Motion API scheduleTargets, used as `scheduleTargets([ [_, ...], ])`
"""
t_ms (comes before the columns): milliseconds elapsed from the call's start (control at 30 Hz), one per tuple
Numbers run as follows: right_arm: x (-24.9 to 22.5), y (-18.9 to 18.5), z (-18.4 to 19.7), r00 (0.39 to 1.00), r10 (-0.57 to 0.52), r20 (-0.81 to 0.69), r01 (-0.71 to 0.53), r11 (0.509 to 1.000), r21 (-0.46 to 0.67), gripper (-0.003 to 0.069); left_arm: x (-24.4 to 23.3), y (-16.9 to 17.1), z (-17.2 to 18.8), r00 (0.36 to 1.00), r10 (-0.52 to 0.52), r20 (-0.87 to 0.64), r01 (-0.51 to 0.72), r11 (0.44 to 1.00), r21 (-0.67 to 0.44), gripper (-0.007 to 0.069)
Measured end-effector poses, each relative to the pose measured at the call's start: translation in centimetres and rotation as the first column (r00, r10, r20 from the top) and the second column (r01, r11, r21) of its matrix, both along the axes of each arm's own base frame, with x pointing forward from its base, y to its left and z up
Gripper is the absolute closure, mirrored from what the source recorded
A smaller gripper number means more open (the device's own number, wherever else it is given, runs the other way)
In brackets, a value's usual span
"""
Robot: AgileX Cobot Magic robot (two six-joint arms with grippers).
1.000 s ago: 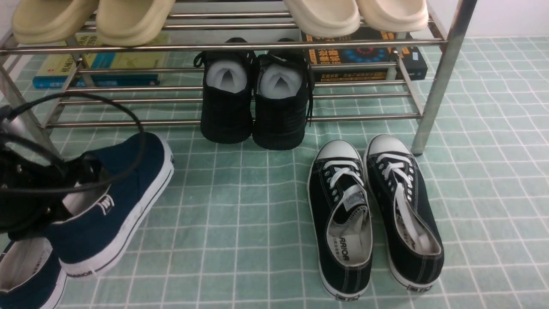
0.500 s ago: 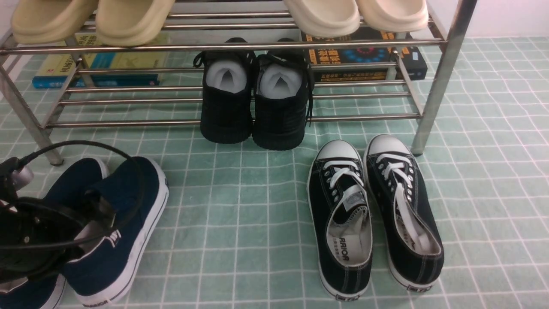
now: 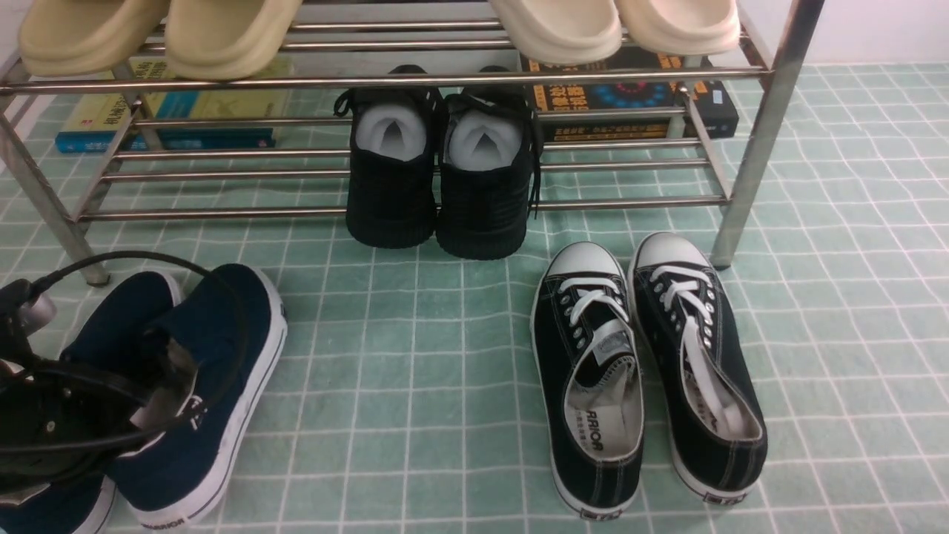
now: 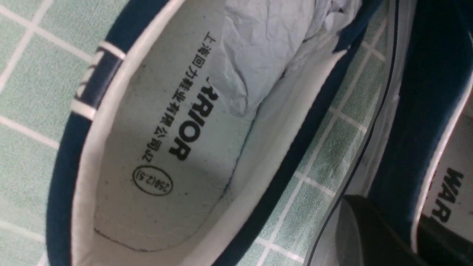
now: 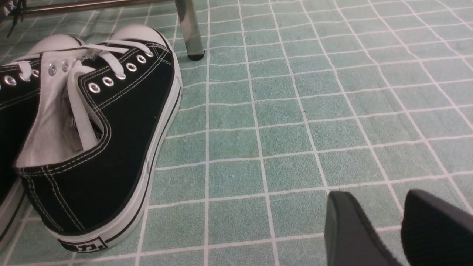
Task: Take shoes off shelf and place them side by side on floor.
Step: 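Set the held shoe down on the floor in front of the rack with the left gripper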
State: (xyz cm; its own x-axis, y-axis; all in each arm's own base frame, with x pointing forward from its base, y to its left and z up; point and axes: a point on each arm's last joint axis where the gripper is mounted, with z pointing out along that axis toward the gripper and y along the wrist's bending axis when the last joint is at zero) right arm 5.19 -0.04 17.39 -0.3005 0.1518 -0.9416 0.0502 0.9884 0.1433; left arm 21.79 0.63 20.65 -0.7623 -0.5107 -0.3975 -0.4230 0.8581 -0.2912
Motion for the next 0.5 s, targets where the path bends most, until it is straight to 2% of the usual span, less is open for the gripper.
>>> scheduleTargets([
  [167,0.00,0.00,0.00,1.000,0.000,0.000,0.000,1.000,0.000,0.0420,0.07,0.02,0.04,0.999,-0.042,0.011,0.042,0.999,0.026,0.0591],
  [300,0.00,0.00,0.00,1.000,0.000,0.000,0.000,1.000,0.000,0.0420,0.06,0.02,0.06,0.995,-0.096,0.013,0.095,0.994,0.057,0.0553],
  [500,0.00,0.00,0.00,1.000,0.000,0.000,0.000,1.000,0.000,0.0420,0.05,0.00,0.22,0.994,-0.107,0.024,0.106,0.992,0.064,0.0401],
])
